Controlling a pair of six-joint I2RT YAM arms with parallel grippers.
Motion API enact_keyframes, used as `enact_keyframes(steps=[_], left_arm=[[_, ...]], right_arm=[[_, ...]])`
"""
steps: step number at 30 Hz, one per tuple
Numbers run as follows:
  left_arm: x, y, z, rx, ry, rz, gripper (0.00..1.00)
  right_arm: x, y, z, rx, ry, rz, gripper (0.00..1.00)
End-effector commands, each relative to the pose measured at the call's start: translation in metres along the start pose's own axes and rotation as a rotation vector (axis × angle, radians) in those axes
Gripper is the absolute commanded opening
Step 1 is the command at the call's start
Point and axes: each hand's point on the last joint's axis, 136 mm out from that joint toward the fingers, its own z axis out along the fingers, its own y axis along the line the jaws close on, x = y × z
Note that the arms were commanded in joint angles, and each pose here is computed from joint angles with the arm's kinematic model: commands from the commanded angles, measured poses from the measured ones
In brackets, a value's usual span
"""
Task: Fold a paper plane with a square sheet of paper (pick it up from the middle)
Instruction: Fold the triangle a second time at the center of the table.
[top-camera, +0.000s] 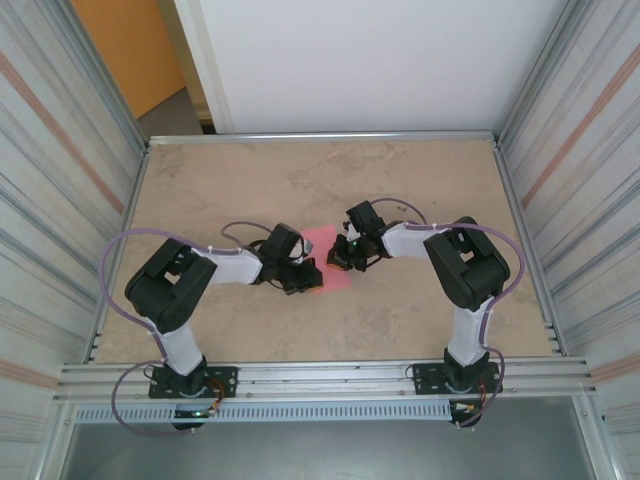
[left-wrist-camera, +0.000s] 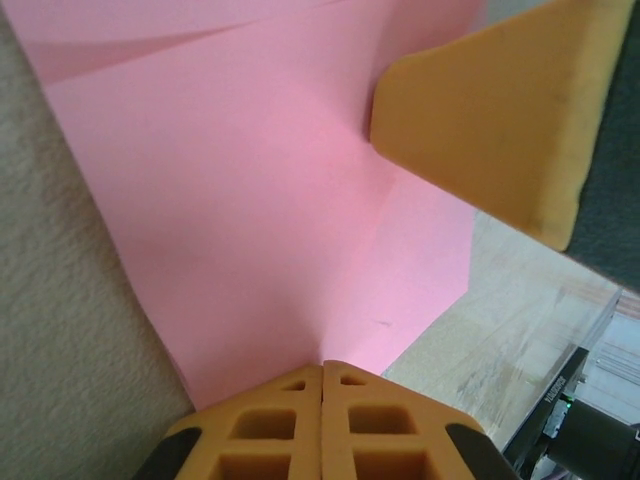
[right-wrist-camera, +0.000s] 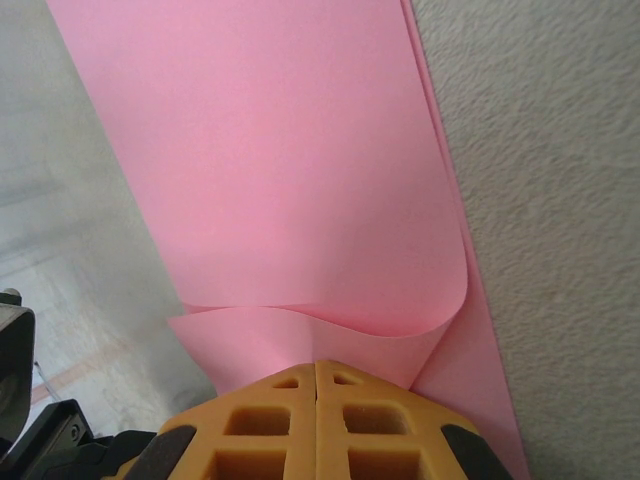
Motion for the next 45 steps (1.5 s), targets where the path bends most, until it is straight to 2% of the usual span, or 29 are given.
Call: enact_keyframes(steps=[1,8,15,20,32,37,42,45], left_arm=[[0.037,0.047,0.002,-0.116,0.083,-0.074,0.08],[0.047,0.042,-0.016,-0.063,0.04,-0.07,0.1],[0.006,-0.012,-0.049,0.026,-0.117,0.03,0.12],[-0.011,-0.022,-0.039,0.044,-0.124,0.018,0.1],[-0.002,0.016,-0.015,-0.08,-0.052,-0.084,0.04],[0.008,0.036,-0.01,-0.147,-0.016,-0.126,0.02],[0.013,0.043,-0.009,-0.176,0.001,-0.132,0.0],[0.014,0.045,-0.009,-0.182,0.007,-0.132,0.0]], right_arm=[[0.029,-0.086,0.018,0.27,0.068,0.12,0.06],[0.029,-0.087,0.017,0.273,0.068,0.121,0.06],[0.027,-0.085,0.017,0.264,0.066,0.116,0.06],[0.025,-0.082,0.017,0.256,0.062,0.116,0.06],[0.019,-0.067,0.016,0.215,0.054,0.095,0.06],[-0.002,-0.022,-0.001,0.113,0.012,-0.003,0.08],[-0.014,0.036,-0.031,-0.011,-0.035,-0.167,0.16],[-0.008,0.043,-0.037,-0.012,-0.04,-0.225,0.19]])
